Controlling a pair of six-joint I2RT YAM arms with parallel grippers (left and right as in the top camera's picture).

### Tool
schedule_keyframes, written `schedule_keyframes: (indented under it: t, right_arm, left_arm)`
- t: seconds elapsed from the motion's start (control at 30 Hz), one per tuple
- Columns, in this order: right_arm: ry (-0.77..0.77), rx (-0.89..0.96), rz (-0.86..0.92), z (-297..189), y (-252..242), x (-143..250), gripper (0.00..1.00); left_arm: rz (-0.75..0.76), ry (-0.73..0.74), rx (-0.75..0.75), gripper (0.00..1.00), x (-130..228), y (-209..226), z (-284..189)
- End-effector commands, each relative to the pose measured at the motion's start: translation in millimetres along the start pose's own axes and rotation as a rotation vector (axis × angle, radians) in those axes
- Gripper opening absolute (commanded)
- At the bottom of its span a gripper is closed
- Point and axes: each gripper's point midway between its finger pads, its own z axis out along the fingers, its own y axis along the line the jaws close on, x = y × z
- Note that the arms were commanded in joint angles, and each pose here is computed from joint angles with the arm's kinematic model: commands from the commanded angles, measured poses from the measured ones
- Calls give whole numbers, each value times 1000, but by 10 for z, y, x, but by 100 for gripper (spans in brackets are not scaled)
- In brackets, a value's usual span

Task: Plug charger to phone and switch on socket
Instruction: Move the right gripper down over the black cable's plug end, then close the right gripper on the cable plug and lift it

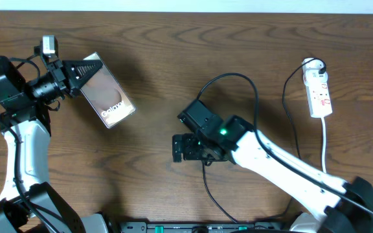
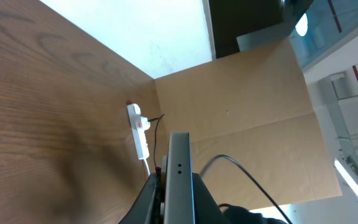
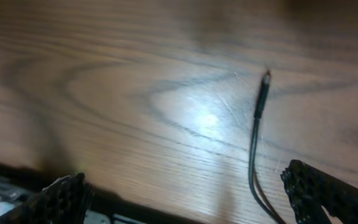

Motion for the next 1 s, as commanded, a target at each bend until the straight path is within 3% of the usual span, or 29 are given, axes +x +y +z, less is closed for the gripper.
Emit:
schedule_keyframes:
  t: [0.0,0.3,0.97]
  right_arm:
    - [68,73,63,168,-109,8,99]
    - [189,232,116,475,-302,66,91]
    - [216,344,170,829,-521,71,80]
  left_arm:
    - [39,20,17,7,22,-56,-14]
    - [39,20,17,8,23,-57,-14]
    - [46,20,18,7,23,-57,-14]
